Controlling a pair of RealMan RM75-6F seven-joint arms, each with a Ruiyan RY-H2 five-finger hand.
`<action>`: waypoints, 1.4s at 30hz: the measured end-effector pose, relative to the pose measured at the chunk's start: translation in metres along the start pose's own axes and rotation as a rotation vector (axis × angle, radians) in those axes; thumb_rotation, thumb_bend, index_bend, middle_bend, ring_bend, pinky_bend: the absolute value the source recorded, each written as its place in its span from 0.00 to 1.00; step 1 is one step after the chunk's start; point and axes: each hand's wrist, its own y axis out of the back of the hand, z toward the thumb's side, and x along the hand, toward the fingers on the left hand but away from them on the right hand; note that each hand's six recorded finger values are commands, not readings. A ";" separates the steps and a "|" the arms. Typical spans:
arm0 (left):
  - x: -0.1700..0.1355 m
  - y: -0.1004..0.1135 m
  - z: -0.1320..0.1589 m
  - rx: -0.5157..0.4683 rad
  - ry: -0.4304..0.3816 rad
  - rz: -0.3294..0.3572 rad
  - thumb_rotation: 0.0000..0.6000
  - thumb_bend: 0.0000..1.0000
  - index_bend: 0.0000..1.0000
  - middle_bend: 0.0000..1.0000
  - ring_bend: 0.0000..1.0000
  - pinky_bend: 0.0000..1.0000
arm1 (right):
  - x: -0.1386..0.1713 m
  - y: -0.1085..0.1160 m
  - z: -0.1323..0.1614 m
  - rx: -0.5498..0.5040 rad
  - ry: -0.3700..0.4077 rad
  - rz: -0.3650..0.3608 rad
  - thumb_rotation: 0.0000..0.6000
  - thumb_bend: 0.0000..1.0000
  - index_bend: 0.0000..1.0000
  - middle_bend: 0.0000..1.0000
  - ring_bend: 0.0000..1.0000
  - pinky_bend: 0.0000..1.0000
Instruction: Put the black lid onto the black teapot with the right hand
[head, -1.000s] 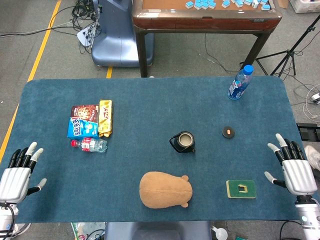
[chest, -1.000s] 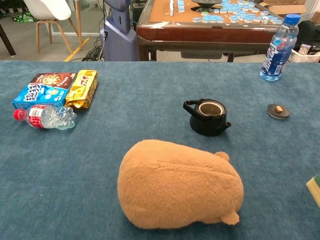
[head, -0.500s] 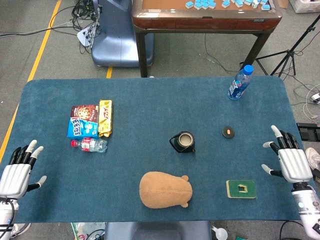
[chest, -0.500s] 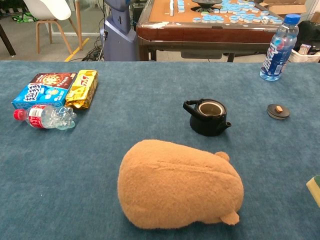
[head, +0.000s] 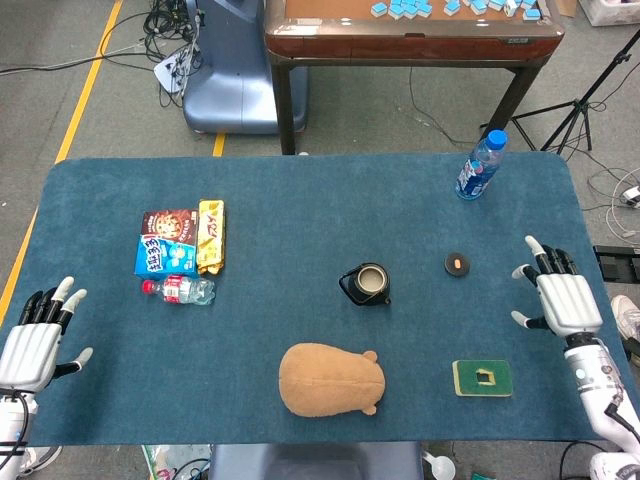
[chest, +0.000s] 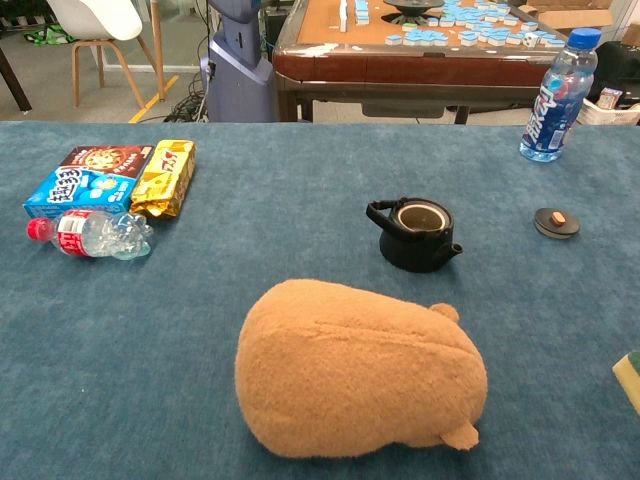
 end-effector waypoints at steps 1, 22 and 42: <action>0.000 0.000 -0.001 0.000 0.002 -0.002 1.00 0.22 0.12 0.00 0.00 0.00 | -0.004 0.000 0.001 0.003 -0.001 0.004 1.00 0.17 0.36 0.01 0.00 0.00; 0.016 -0.009 -0.012 -0.009 0.008 -0.024 1.00 0.22 0.12 0.00 0.00 0.00 | -0.073 -0.007 0.031 0.088 -0.003 0.063 1.00 0.17 0.36 0.00 0.00 0.00; 0.035 -0.019 -0.032 -0.036 0.018 -0.048 1.00 0.22 0.12 0.00 0.00 0.00 | -0.126 -0.028 0.059 0.163 -0.006 0.147 1.00 0.17 0.34 0.00 0.00 0.00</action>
